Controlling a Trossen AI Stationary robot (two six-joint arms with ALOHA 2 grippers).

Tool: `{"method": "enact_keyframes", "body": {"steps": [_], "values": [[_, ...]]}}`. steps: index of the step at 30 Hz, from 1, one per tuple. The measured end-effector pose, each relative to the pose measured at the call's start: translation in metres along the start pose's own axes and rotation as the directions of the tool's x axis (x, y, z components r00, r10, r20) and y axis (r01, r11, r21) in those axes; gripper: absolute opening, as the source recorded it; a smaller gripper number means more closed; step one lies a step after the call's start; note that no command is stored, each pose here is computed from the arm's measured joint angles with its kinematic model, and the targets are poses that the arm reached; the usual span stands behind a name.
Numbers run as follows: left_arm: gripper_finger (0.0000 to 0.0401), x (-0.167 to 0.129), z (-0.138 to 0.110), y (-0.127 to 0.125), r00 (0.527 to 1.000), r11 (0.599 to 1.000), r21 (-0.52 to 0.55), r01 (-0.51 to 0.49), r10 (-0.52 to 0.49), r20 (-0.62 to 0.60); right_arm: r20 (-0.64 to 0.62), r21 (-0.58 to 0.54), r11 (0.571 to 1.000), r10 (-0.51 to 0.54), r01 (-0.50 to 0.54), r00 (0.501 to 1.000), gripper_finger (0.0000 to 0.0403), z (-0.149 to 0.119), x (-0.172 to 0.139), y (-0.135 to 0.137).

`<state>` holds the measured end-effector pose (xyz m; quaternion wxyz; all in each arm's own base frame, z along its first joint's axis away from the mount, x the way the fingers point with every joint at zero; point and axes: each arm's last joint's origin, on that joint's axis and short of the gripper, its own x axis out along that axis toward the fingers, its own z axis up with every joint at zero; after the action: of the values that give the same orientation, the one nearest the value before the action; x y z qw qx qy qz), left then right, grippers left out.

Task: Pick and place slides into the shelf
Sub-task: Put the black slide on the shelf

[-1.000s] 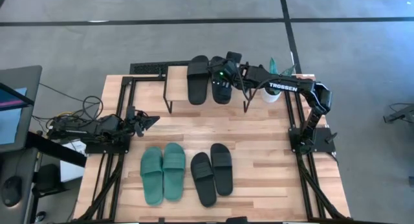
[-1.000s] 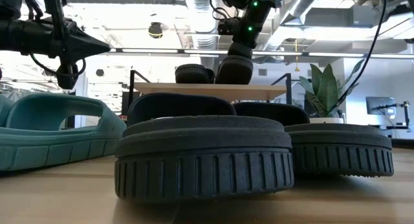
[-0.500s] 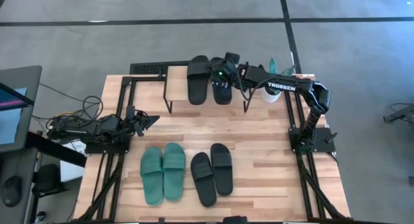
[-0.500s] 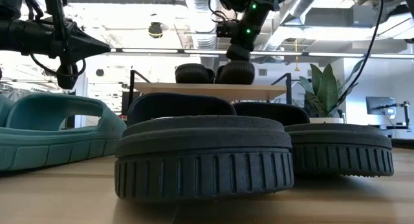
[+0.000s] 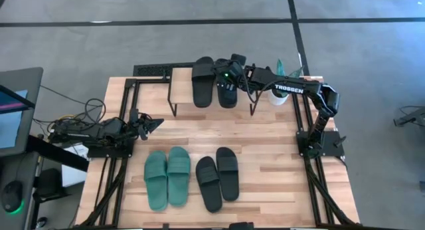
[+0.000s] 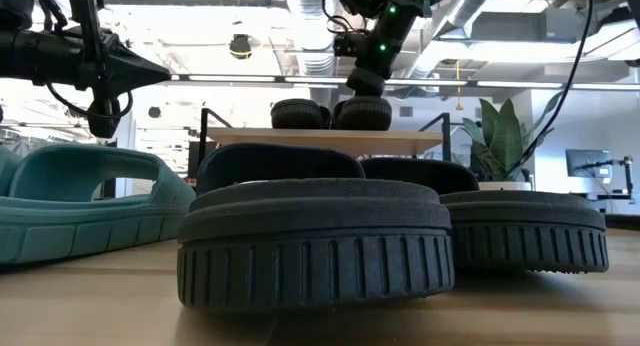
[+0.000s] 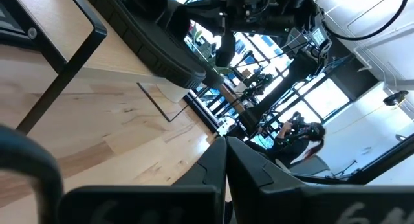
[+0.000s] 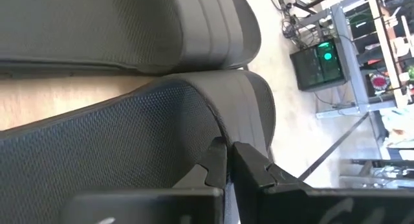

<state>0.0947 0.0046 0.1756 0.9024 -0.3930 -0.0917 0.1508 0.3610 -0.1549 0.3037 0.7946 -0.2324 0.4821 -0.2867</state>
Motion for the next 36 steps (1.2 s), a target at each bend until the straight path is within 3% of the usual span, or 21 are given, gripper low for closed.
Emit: {"method": "enact_keyframes", "body": {"steps": [12, 31, 36], "values": [[0.0, 0.0, -0.0001, -0.0001, 1.0, 1.0, 0.0, 0.003, -0.003, -0.004, 0.002, 0.025, 1.0, 0.004, -0.004, 1.0, 0.0056, 0.0002, -0.0002, 0.0005], [0.0, 0.0, -0.0001, -0.0001, 1.0, 1.0, 0.0, 0.003, -0.003, -0.004, -0.018, 0.034, 0.999, -0.006, 0.007, 1.0, 0.0062, -0.0042, 0.0038, -0.0059], [0.0, 0.0, -0.0001, -0.0001, 1.0, 1.0, 0.0, 0.003, -0.003, -0.003, 0.008, -0.011, 1.0, 0.028, -0.027, 1.0, 0.0061, -0.003, 0.0035, -0.0053]]}}
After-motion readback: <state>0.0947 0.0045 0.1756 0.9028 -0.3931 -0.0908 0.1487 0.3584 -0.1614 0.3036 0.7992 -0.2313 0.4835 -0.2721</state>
